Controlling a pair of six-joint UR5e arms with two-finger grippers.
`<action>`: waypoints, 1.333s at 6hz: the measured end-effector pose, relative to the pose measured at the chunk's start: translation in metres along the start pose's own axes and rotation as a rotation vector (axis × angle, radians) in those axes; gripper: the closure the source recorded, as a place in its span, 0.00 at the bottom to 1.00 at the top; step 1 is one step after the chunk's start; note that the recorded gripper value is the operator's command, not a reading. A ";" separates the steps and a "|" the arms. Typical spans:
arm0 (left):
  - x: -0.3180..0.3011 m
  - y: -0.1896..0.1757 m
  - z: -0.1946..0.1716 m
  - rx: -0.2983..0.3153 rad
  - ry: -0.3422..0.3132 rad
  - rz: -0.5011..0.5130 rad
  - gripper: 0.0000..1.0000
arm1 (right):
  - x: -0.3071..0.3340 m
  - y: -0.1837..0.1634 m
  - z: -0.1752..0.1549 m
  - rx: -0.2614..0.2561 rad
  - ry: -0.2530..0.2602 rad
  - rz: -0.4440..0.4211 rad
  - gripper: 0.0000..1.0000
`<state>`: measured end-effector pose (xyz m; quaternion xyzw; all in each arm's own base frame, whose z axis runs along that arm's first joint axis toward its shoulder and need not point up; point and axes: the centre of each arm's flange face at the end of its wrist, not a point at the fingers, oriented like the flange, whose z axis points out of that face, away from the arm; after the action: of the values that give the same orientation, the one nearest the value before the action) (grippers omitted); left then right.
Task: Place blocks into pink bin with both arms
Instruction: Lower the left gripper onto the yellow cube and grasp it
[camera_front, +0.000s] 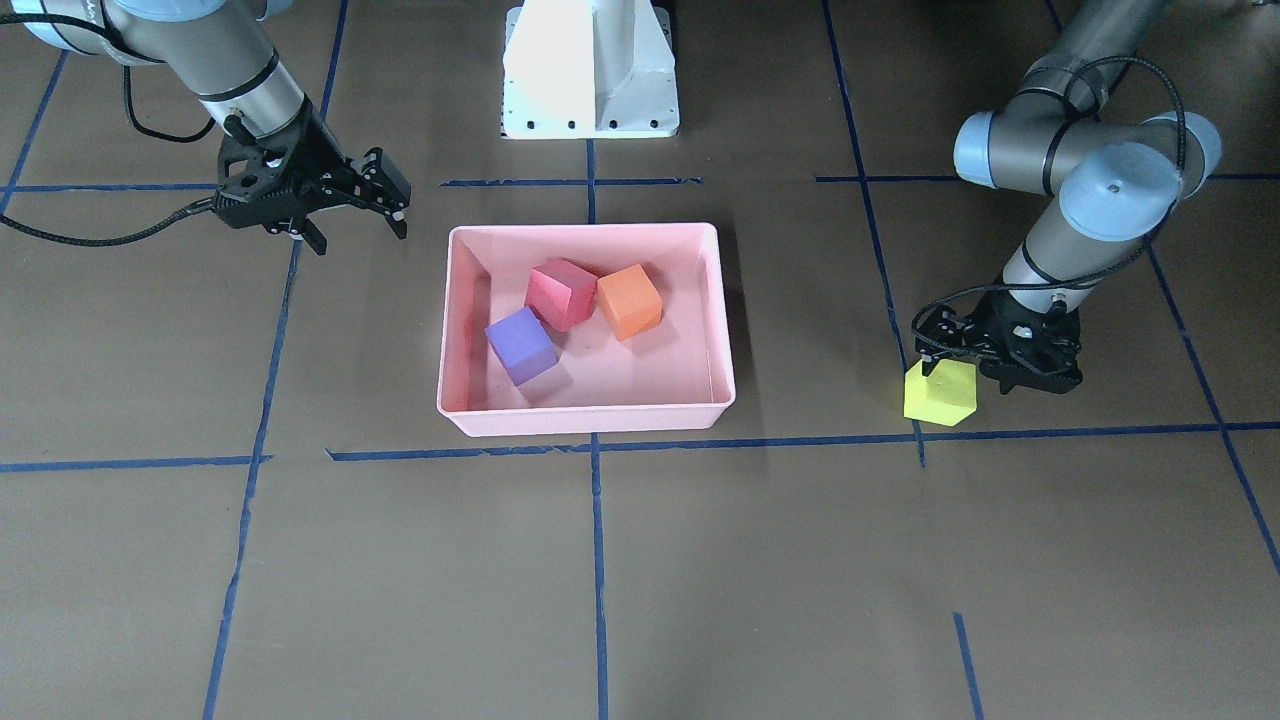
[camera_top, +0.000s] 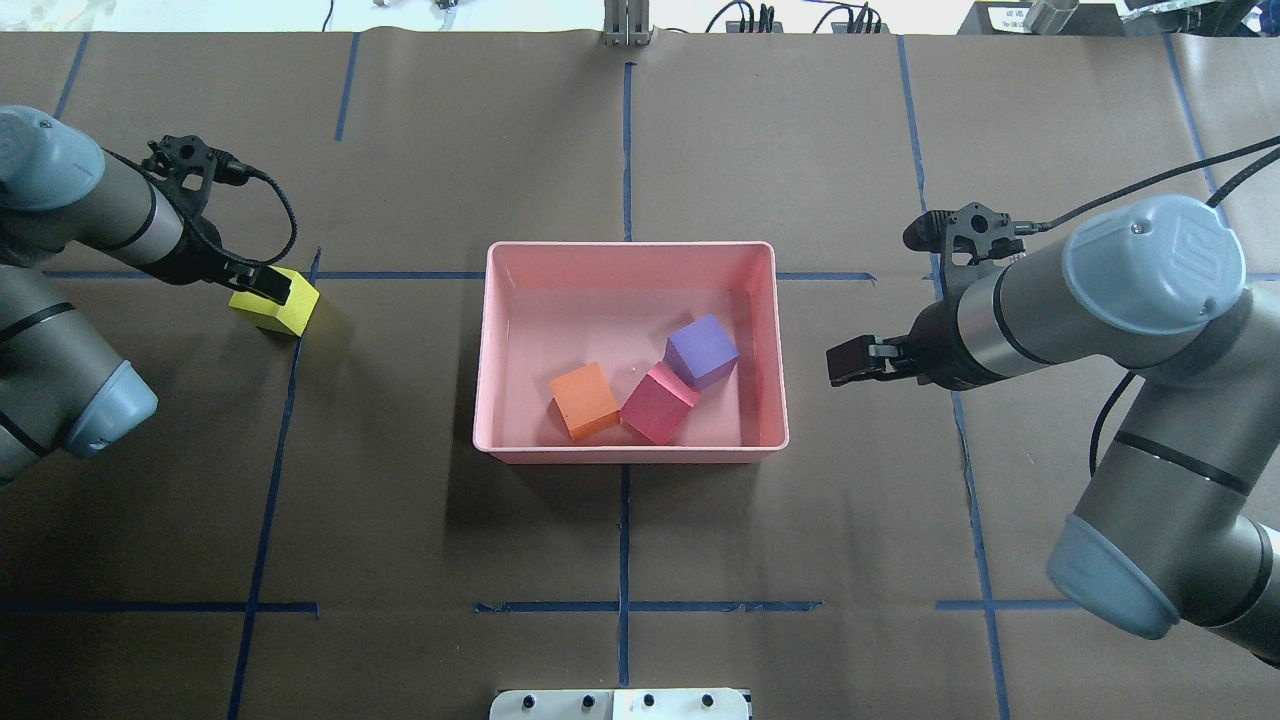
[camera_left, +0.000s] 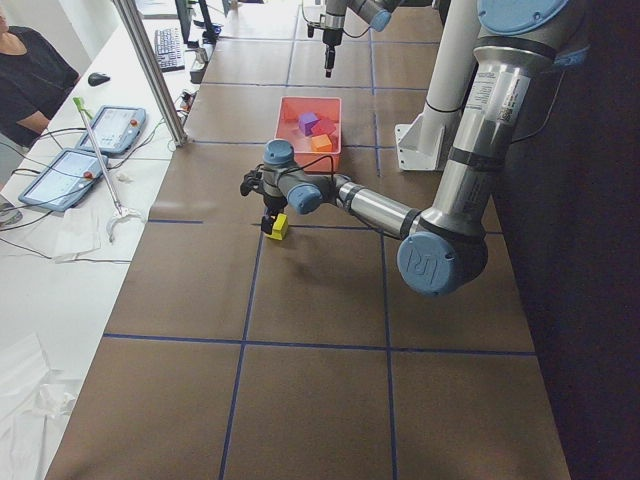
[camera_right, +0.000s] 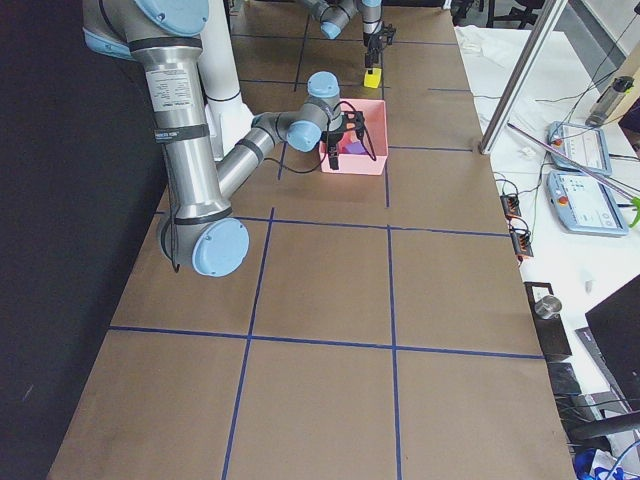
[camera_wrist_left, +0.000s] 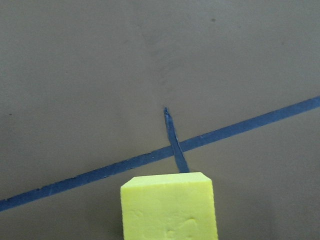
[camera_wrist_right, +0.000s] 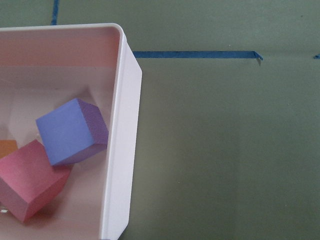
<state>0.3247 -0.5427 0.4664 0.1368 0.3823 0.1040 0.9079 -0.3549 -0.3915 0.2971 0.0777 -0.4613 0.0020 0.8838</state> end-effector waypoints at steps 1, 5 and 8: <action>-0.002 -0.004 0.007 0.009 0.007 -0.001 0.00 | -0.001 0.000 0.000 0.001 -0.001 -0.001 0.00; 0.001 -0.009 0.002 0.012 0.060 -0.013 0.00 | -0.001 0.000 0.000 0.002 -0.002 -0.001 0.00; -0.001 -0.005 0.000 0.008 0.072 0.005 0.00 | -0.002 0.000 -0.001 0.003 -0.003 -0.001 0.00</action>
<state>0.3246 -0.5480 0.4658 0.1375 0.4150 0.1094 0.8927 -0.3551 -0.3913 0.2950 0.0791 -0.4628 0.0021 0.8829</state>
